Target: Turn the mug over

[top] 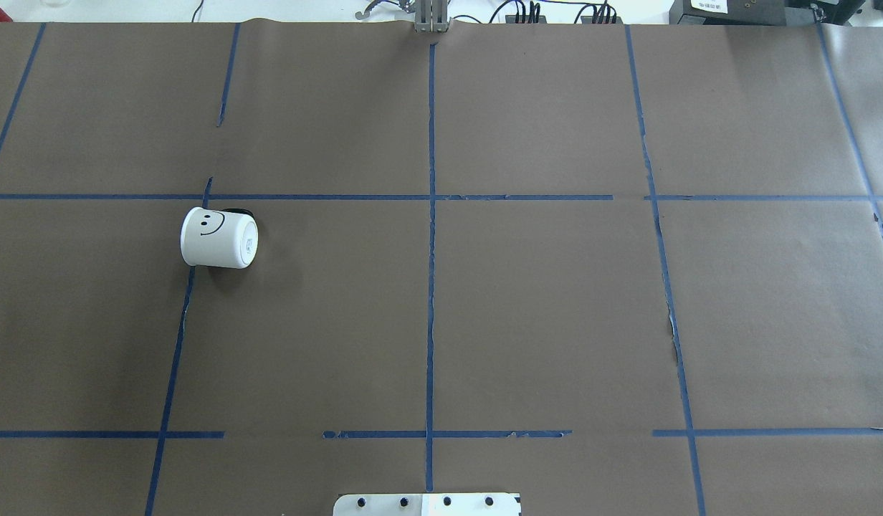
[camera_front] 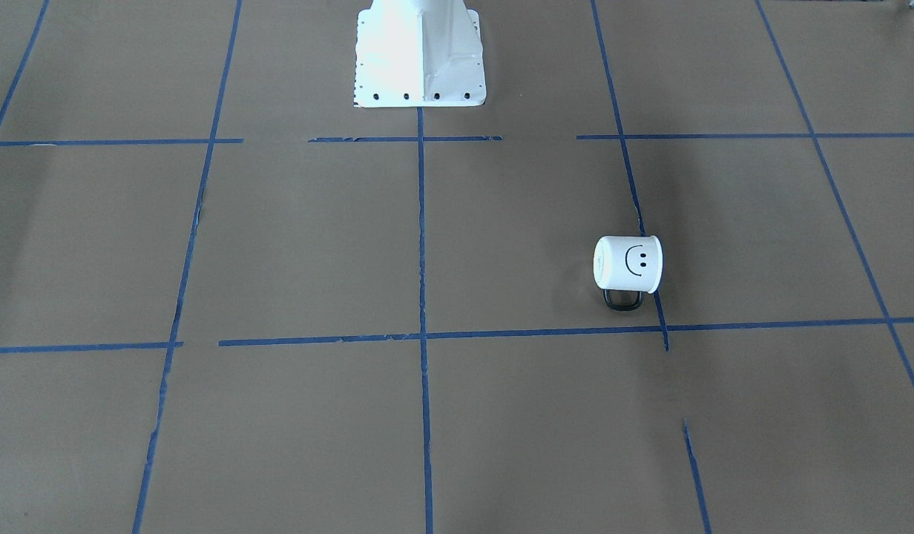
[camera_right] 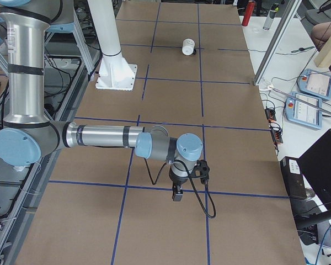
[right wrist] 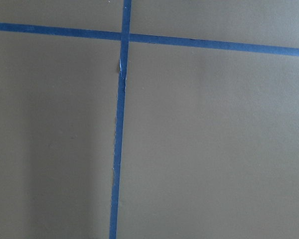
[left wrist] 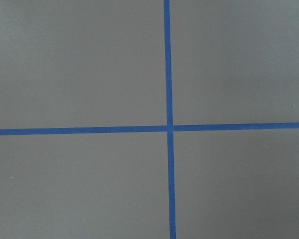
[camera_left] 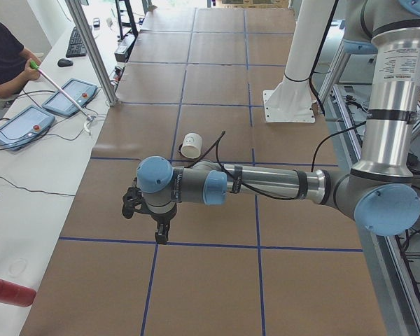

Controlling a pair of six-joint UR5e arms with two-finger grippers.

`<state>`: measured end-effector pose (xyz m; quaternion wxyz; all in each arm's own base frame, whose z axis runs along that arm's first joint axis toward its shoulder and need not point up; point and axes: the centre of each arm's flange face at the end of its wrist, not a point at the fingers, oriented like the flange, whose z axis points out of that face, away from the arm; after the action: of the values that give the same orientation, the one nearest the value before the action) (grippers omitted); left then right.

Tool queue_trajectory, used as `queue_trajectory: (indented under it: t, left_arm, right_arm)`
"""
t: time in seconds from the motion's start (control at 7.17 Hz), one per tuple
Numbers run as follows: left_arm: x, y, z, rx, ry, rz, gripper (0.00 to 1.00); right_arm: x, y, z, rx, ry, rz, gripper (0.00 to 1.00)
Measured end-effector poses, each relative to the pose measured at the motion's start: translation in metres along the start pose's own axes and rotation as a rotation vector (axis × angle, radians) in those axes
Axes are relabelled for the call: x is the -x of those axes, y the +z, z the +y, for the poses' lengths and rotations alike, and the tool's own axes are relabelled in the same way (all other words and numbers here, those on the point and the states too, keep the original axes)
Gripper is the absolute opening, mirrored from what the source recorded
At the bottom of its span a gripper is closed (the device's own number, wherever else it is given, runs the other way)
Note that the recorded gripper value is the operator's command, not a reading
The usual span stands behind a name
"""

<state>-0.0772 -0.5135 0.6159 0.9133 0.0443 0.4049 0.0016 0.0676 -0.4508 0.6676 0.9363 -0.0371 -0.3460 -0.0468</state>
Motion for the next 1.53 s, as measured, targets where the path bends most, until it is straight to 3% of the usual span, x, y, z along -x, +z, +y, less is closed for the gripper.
queue_trajectory:
  t: [0.28, 0.56, 1.12, 1.53]
  left_arm:
    - [-0.012, 0.001, 0.007, -0.009, -0.014, 0.063, 1.0]
    - [-0.06, 0.016, -0.002, -0.03, -0.088, 0.176, 1.0]
    - [-0.168, 0.081, 0.012, -0.088, -0.181, 0.411, 1.0]
    - [-0.226, 0.142, 0.022, -0.18, -0.241, 0.484, 1.0]
  right_arm:
    - [0.0, 0.0, 0.0, 0.0, 0.0, 0.0, 1.0]
    - [0.0, 0.0, 0.0, 0.001, 0.001, 0.0, 1.0]
    - [0.0, 0.0, 0.0, 0.0, 0.0, 0.0, 1.0]
    - [0.0, 0.0, 0.0, 0.0, 0.0, 0.0, 1.0]
